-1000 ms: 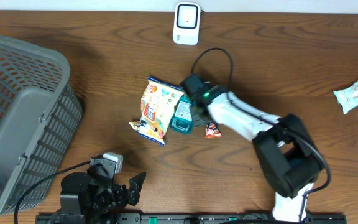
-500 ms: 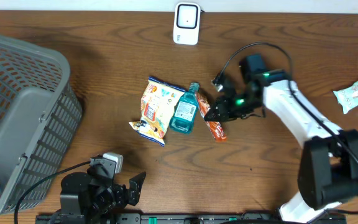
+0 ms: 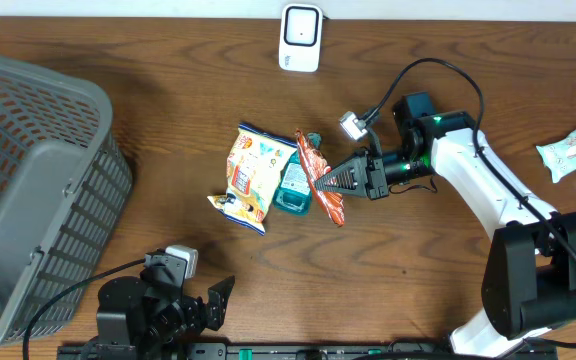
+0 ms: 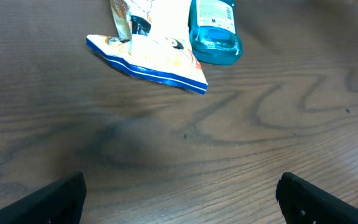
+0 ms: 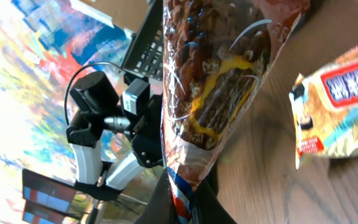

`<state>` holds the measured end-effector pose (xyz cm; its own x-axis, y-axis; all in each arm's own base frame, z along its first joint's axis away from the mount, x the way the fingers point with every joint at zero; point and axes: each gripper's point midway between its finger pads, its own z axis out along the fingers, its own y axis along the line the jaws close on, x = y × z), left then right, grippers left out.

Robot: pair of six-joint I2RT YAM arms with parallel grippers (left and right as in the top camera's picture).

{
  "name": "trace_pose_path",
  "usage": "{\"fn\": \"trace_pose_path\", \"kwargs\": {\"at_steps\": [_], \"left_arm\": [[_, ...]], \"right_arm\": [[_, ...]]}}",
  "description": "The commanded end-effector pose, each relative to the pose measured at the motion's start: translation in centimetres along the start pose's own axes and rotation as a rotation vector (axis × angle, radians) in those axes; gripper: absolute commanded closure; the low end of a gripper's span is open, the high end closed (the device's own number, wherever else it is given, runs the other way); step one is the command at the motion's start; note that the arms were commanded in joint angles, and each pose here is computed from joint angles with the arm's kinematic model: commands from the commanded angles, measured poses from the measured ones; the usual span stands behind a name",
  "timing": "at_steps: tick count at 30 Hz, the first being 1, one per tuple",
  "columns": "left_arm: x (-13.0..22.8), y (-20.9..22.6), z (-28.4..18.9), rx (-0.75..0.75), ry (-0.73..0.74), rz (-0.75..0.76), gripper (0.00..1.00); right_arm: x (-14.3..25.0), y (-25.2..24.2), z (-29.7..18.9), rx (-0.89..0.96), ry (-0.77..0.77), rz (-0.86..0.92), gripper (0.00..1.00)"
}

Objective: Scan the item barcode

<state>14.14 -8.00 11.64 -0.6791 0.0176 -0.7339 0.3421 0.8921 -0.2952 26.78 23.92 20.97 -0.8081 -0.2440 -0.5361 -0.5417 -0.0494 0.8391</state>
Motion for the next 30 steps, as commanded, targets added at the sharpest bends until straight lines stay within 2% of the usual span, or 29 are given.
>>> {"fn": "trace_pose_path", "kwargs": {"at_steps": [1,30], "left_arm": [[-0.3,0.0,-0.2,-0.006,-0.01,0.013,0.02],[-0.3,0.0,-0.2,-0.006,-0.01,0.013,0.02]], "right_arm": [[-0.8,1.6,0.1,-0.07,-0.045,-0.129,0.99],[-1.4,1.8,2.6,-0.116,-0.004,-0.427,0.99]]}}
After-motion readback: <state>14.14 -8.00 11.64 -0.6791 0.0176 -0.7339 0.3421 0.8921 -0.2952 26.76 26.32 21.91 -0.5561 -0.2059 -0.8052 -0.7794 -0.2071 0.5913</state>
